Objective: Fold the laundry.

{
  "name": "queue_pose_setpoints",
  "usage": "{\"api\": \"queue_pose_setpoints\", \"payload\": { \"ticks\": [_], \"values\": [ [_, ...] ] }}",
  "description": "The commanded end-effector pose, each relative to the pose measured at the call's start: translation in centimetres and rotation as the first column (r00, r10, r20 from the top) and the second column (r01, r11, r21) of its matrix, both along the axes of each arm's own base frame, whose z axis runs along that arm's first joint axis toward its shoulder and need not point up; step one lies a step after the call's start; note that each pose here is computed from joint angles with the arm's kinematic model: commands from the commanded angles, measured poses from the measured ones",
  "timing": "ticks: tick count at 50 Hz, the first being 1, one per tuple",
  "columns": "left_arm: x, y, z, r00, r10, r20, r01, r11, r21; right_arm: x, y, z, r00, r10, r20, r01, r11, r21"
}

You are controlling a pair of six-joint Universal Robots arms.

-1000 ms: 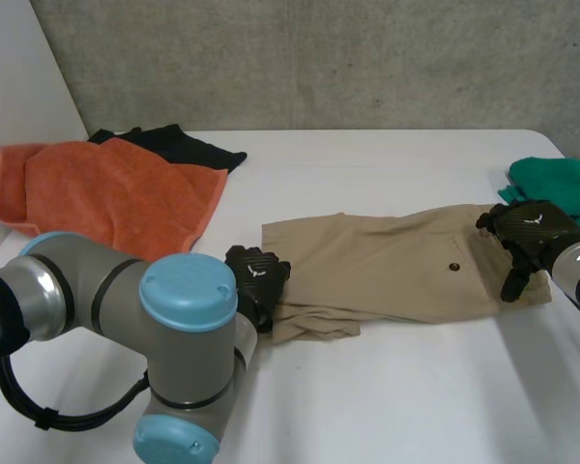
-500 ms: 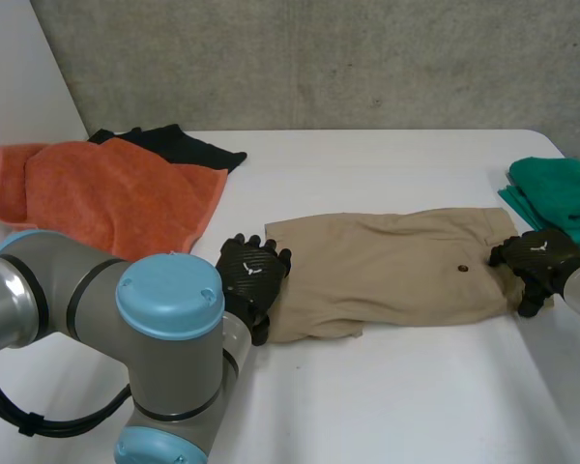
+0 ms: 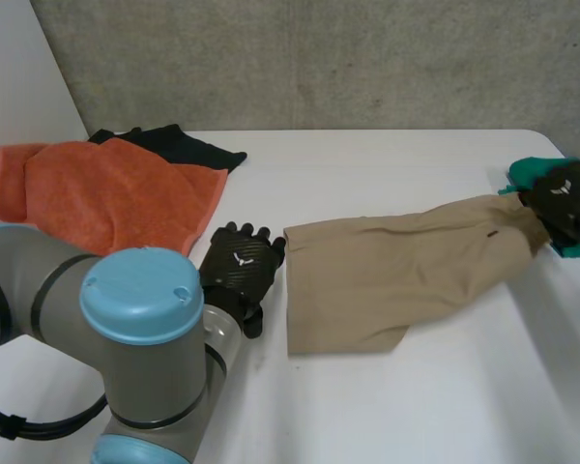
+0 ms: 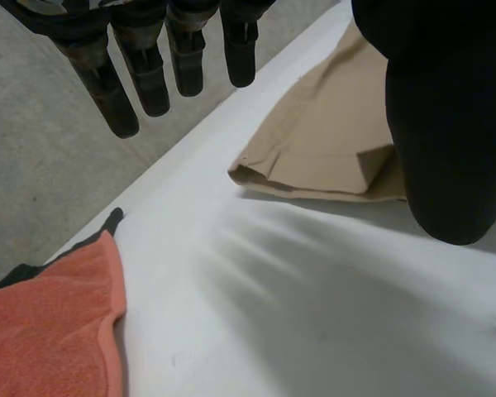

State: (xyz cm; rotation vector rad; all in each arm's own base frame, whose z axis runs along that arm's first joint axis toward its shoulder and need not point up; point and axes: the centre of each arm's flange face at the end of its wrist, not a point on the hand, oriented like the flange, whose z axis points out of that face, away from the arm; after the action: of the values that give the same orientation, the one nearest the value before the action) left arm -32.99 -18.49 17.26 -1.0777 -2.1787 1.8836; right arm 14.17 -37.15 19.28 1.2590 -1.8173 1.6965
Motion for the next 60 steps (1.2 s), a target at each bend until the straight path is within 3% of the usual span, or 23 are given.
{"api": "queue_pose_setpoints", "payload": {
  "ticks": [1, 2, 3, 5, 6, 9, 10, 13, 17, 21, 24, 25, 26, 28, 30, 34, 36, 40, 46, 53, 60],
  "values": [
    [1.2, -1.2, 0.8, 0.999, 0.048, -0.020, -0.048, 0.999, -0.010, 11.2, 5.3, 2.0, 0.903, 0.411, -0.124, -0.427, 0.889, -0.167],
    [1.3, -1.4, 0.8, 0.998, 0.052, -0.021, -0.053, 0.999, -0.011, 12.3, 6.2, 1.8, 0.880, 0.456, -0.137, -0.474, 0.864, -0.172],
    [1.4, -1.4, 0.8, 0.998, 0.056, -0.020, -0.056, 0.998, -0.010, 14.3, 8.2, 1.4, 0.821, 0.549, -0.158, -0.570, 0.803, -0.172],
    [1.6, -1.6, 0.8, 0.998, 0.063, -0.019, -0.063, 0.998, -0.009, 15.8, 10.4, 0.4, 0.750, 0.639, -0.173, -0.661, 0.735, -0.151],
    [1.6, -1.7, 0.8, 0.998, 0.065, -0.019, -0.065, 0.998, -0.009, 16.9, 12.1, -1.0, 0.684, 0.708, -0.175, -0.729, 0.674, -0.122],
    [1.8, -1.9, 0.9, 0.997, 0.074, -0.021, -0.074, 0.997, -0.011, 18.0, 14.6, -2.9, 0.588, 0.791, -0.171, -0.808, 0.584, -0.079],
    [1.9, -2.0, 1.0, 0.997, 0.075, -0.022, -0.076, 0.997, -0.012, 18.5, 16.2, -4.0, 0.536, 0.829, -0.161, -0.843, 0.535, -0.051],
    [1.9, -2.2, 1.1, 0.996, 0.080, -0.027, -0.080, 0.997, -0.017, 18.7, 17.2, -5.0, 0.507, 0.848, -0.154, -0.860, 0.510, -0.022],
    [1.7, -2.6, 1.6, 0.996, 0.078, -0.043, -0.079, 0.996, -0.033, 18.4, 17.6, -5.2, 0.531, 0.839, -0.118, -0.843, 0.537, 0.028],
    [1.1, -3.4, 2.8, 0.993, 0.080, -0.086, -0.086, 0.993, -0.075, 17.8, 17.2, -4.7, 0.591, 0.807, -0.007, -0.803, 0.589, 0.084],
    [0.5, -4.2, 3.9, 0.990, 0.076, -0.123, -0.090, 0.990, -0.111, 16.5, 15.3, -1.5, 0.671, 0.723, 0.163, -0.739, 0.671, 0.063],
    [0.3, -4.4, 4.3, 0.988, 0.072, -0.135, -0.090, 0.988, -0.125, 15.8, 14.2, 0.2, 0.703, 0.656, 0.276, -0.693, 0.718, 0.060],
    [0.1, -4.5, 4.7, 0.987, 0.069, -0.148, -0.090, 0.987, -0.136, 15.5, 13.8, 0.9, 0.711, 0.617, 0.336, -0.671, 0.738, 0.064],
    [-0.6, -5.0, 5.9, 0.980, 0.056, -0.190, -0.090, 0.980, -0.177, 14.8, 12.7, 2.1, 0.723, 0.521, 0.454, -0.618, 0.782, 0.086],
    [-1.2, -5.3, 6.6, 0.973, 0.042, -0.225, -0.089, 0.976, -0.201, 13.7, 10.5, 3.2, 0.718, 0.351, 0.601, -0.520, 0.845, 0.128],
    [-3.1, -6.3, 6.4, 0.960, -0.018, -0.279, -0.041, 0.978, -0.204, 11.7, 7.4, 4.6, 0.658, 0.137, 0.740, -0.393, 0.902, 0.182],
    [-4.8, -5.8, 6.0, 0.952, -0.071, -0.299, 0.014, 0.982, -0.187, 11.4, 6.7, 4.3, 0.653, 0.088, 0.752, -0.372, 0.903, 0.217],
    [-6.6, -5.2, 3.8, 0.961, -0.091, -0.260, 0.066, 0.992, -0.104, 11.6, 5.5, 2.4, 0.694, 0.005, 0.720, -0.349, 0.877, 0.330],
    [-7.3, -5.3, 0.0, 0.986, -0.066, -0.152, 0.074, 0.996, 0.044, 12.3, 3.9, -1.0, 0.791, -0.065, 0.609, -0.301, 0.825, 0.479],
    [-6.6, -5.3, -3.7, 0.999, -0.026, -0.034, 0.031, 0.986, 0.165, 13.5, 3.7, -4.4, 0.877, -0.039, 0.480, -0.243, 0.824, 0.512],
    [-5.8, -4.9, -5.4, 0.999, -0.029, 0.038, 0.019, 0.972, 0.235, 13.4, 3.6, -6.0, 0.937, 0.015, 0.350, -0.198, 0.846, 0.494]
  ]
}}
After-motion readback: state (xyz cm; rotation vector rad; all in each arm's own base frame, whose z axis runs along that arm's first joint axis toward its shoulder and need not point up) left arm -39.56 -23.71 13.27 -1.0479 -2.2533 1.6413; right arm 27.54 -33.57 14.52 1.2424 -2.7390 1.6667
